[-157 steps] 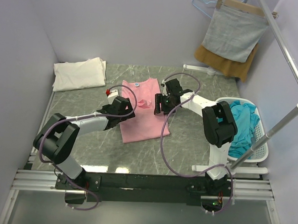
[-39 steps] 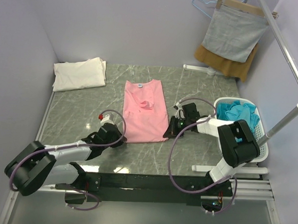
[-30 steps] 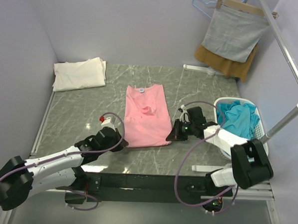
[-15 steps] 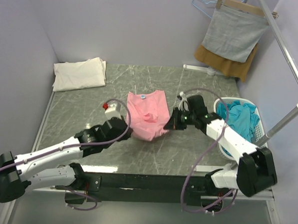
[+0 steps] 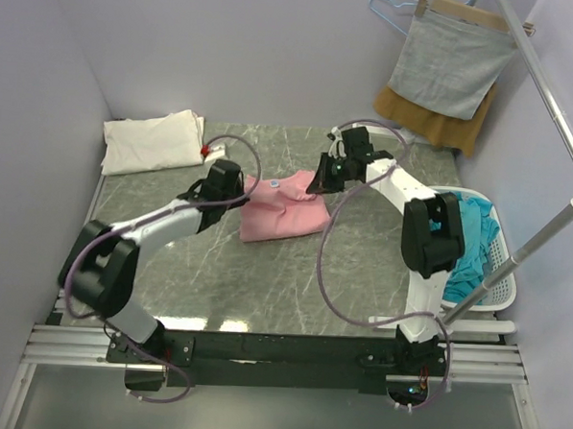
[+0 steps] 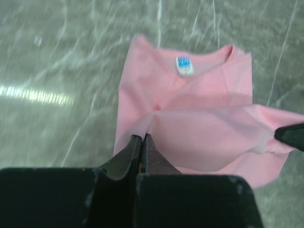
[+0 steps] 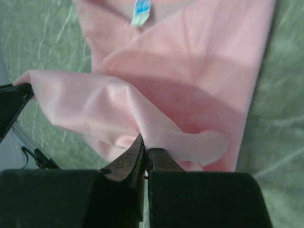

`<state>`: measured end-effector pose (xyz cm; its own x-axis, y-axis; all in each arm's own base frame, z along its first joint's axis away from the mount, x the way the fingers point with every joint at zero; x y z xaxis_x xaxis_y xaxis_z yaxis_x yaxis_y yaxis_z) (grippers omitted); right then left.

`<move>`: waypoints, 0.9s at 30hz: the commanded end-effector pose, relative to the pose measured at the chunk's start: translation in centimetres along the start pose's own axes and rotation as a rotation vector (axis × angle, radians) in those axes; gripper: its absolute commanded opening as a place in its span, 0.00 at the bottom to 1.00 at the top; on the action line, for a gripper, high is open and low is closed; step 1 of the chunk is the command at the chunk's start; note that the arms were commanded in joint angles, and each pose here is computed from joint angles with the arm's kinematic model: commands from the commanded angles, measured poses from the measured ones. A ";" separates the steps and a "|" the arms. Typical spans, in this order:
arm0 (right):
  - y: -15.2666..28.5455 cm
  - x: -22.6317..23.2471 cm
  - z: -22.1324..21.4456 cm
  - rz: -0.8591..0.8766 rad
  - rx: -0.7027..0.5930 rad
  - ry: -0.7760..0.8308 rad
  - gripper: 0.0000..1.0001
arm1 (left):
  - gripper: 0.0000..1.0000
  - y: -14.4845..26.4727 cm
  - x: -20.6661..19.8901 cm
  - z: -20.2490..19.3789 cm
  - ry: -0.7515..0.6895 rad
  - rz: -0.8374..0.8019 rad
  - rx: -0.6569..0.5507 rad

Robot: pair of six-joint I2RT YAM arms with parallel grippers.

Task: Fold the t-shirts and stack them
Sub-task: Fold the long partially folded tshirt into a neat square

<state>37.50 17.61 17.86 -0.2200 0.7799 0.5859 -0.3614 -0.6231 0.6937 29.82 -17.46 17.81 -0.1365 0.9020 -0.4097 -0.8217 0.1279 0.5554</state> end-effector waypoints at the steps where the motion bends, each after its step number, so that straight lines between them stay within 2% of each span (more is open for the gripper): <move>1: -1.0 -1.1 4.0 0.028 -0.007 -0.002 0.00 | 0.01 -4.5 -2.5 3.9 -0.035 -0.120 -0.078; 5: -3.9 -3.3 6.3 0.044 0.000 -0.033 0.04 | 0.01 -8.6 -2.2 5.2 -0.026 -0.127 -0.057; 7: -4.0 -3.5 8.6 0.073 -0.046 -0.035 0.07 | 0.01 -10.7 -1.4 6.0 -0.003 -0.119 -0.054; 8: -5.5 -4.4 8.7 0.081 -0.032 -0.056 0.20 | 0.01 -11.5 -1.2 6.1 0.004 -0.120 -0.043; 9: -5.0 -4.4 10.3 0.094 -0.073 -0.050 0.48 | 0.01 -12.1 -1.6 6.9 0.008 -0.139 -0.044; 10: -5.7 -5.1 10.5 0.089 -0.063 -0.055 0.50 | 0.10 -13.4 -0.7 6.2 0.007 -0.105 -0.008; 11: -5.5 -5.1 11.2 0.072 -0.094 -0.044 0.52 | 0.52 -13.9 -0.9 6.9 0.005 -0.091 -0.022; 12: -5.2 -5.5 11.6 0.061 -0.124 -0.045 0.63 | 0.98 -14.5 -0.5 6.6 0.003 -0.069 -0.016; 14: -3.8 -5.0 12.8 0.043 -0.211 -0.012 0.70 | 1.00 -14.6 -0.4 7.2 -0.001 -0.067 -0.039; 16: -1.9 -4.2 13.2 0.024 -0.285 0.029 0.73 | 0.99 -13.8 -0.6 8.3 -0.005 -0.072 -0.091; 19: 0.0 -3.2 12.7 0.022 -0.329 0.079 0.77 | 1.00 -12.3 -1.3 9.8 -0.011 -0.084 -0.133; 24: 0.2 -1.0 11.4 0.077 -0.254 0.119 0.76 | 0.99 -9.7 -3.2 11.4 -0.008 -0.240 -0.131; 27: -1.0 -0.2 10.5 0.122 -0.200 0.117 0.73 | 0.99 -9.3 -4.3 11.0 -0.002 -0.377 -0.079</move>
<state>48.52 15.15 18.92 -0.2611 0.7648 0.5890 -0.5288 -0.6238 0.5755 44.46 -16.51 17.20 -0.0221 0.8751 -0.4834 -0.8492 0.2387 0.4710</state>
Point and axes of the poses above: each gripper's point midway between its finger pads, its own y axis back along the fingers, its own x axis along the line the jaws close on, z = x × y, the point moved 10 cm from there along y, back along the fingers
